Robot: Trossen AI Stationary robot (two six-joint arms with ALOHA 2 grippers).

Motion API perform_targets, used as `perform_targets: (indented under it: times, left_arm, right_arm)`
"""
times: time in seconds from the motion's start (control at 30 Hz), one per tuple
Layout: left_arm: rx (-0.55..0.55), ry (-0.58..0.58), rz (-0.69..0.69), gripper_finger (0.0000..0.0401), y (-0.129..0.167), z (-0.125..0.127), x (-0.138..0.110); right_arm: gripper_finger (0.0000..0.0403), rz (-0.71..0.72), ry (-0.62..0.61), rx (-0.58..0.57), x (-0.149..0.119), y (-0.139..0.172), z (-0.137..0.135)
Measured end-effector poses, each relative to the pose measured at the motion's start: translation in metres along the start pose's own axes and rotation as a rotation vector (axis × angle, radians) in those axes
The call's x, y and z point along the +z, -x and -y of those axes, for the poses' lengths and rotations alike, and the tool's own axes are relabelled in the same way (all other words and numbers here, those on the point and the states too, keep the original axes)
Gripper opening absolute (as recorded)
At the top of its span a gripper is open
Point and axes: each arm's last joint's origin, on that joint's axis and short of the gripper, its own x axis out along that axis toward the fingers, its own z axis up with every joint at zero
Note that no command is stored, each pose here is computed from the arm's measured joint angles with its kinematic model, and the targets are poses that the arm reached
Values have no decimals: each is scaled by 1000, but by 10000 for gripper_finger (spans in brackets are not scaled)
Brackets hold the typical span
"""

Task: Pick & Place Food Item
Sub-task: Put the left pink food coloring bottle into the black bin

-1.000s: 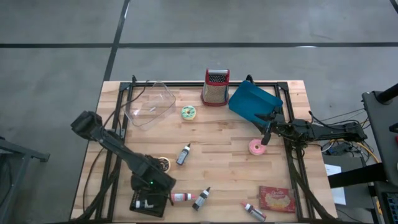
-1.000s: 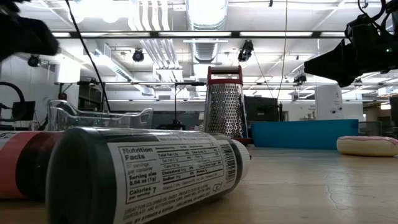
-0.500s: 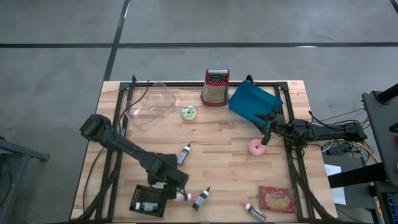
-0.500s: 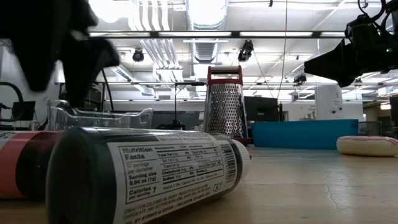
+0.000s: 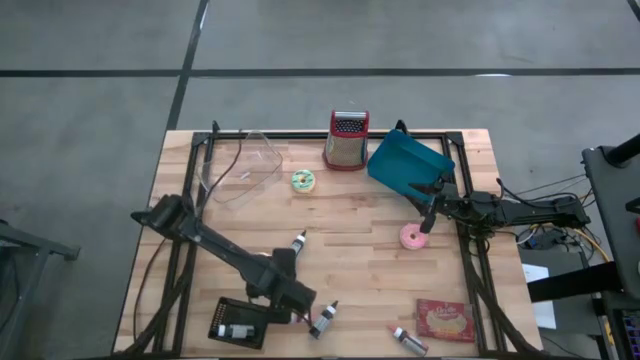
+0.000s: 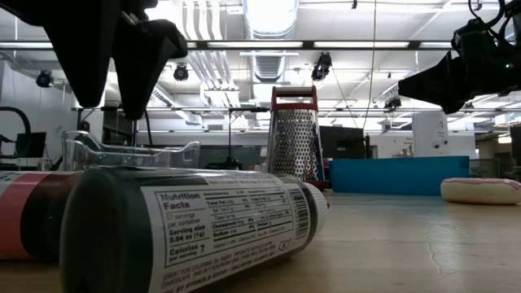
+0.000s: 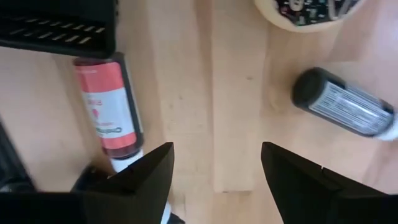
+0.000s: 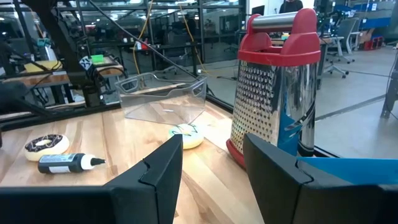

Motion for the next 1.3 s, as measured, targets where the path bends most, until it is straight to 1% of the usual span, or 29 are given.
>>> perform_targets:
  times: [0.07,0.23,0.47,0.63,0.8,0.87,1.0,1.1,1.23,1.3]
  left_arm:
    - [-7,2,12,248,2,-2,-4]
    - [24,-3,10,248,6,-8,-11]
    - [41,-41,5,248,8,-23,-5]
    - [79,-59,-18,248,9,-33,-3]
    - [99,-23,-16,248,10,-40,0]
    - [109,-29,-12,248,10,-40,0]
    - [134,-31,-54,248,12,-43,-4]
    - [182,-15,-100,248,14,-45,-10]
    - [297,-9,-133,248,16,-51,-16]
    - [348,3,-124,248,17,-53,-17]
  right_arm:
    - [164,0,0,0,0,0,0]
    - [164,0,0,0,0,0,0]
    - [164,0,0,-1,0,0,0]
    - [164,0,0,0,0,0,0]
    - [164,0,0,0,0,0,0]
    - [164,0,0,0,0,0,0]
    - [164,0,0,0,0,0,0]
    - [164,0,0,0,0,0,0]
    - [164,0,0,0,0,0,0]
    - [164,0,0,0,0,0,0]
